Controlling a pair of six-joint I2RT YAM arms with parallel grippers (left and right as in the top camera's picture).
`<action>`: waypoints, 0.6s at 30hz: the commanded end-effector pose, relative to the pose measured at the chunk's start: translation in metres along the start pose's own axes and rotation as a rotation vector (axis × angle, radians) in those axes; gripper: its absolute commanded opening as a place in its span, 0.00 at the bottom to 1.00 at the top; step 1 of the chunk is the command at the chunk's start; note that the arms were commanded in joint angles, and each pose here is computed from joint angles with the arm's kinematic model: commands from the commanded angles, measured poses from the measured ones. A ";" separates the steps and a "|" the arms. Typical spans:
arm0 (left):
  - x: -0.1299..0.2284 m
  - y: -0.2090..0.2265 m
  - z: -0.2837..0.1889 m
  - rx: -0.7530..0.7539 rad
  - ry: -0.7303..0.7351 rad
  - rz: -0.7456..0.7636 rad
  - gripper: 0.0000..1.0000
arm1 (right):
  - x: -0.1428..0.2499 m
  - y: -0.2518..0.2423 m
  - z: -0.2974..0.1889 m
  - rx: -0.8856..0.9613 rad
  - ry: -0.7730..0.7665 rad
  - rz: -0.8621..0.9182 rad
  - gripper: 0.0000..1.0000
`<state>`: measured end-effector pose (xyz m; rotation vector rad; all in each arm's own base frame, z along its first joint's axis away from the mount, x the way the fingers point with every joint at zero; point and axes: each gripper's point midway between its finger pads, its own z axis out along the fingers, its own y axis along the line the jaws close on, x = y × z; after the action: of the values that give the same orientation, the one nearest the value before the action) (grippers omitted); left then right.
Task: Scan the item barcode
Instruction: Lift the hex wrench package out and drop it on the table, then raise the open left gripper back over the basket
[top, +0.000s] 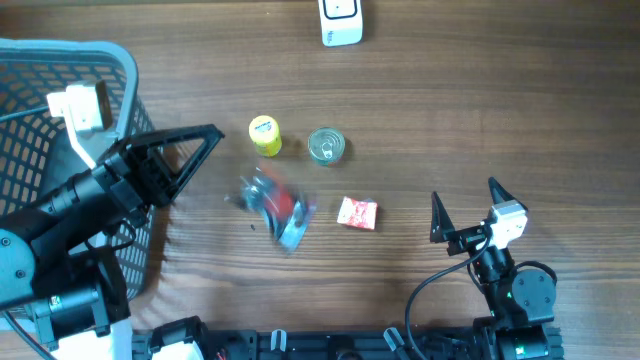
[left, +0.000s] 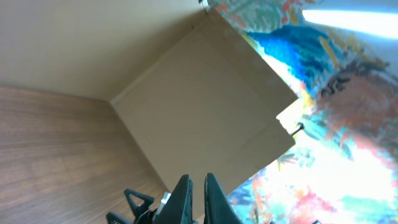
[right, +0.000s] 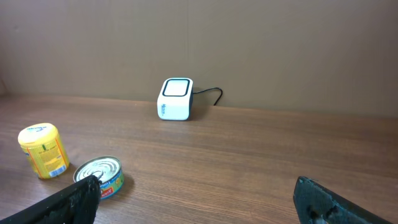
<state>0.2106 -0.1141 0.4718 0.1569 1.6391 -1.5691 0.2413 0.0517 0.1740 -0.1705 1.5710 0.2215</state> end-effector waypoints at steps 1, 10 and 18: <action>-0.011 -0.001 0.002 0.001 -0.041 -0.048 0.04 | -0.001 -0.001 0.000 0.009 -0.005 -0.007 1.00; -0.015 0.014 0.005 -0.011 -0.022 0.059 0.04 | -0.001 -0.001 0.000 0.009 -0.005 -0.007 1.00; -0.012 0.097 0.012 -0.132 0.027 0.012 0.04 | -0.001 -0.001 0.000 0.009 -0.005 -0.007 1.00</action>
<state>0.2617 -0.0997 0.4312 0.0458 1.7304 -1.5481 0.2413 0.0518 0.1737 -0.1708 1.5717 0.2218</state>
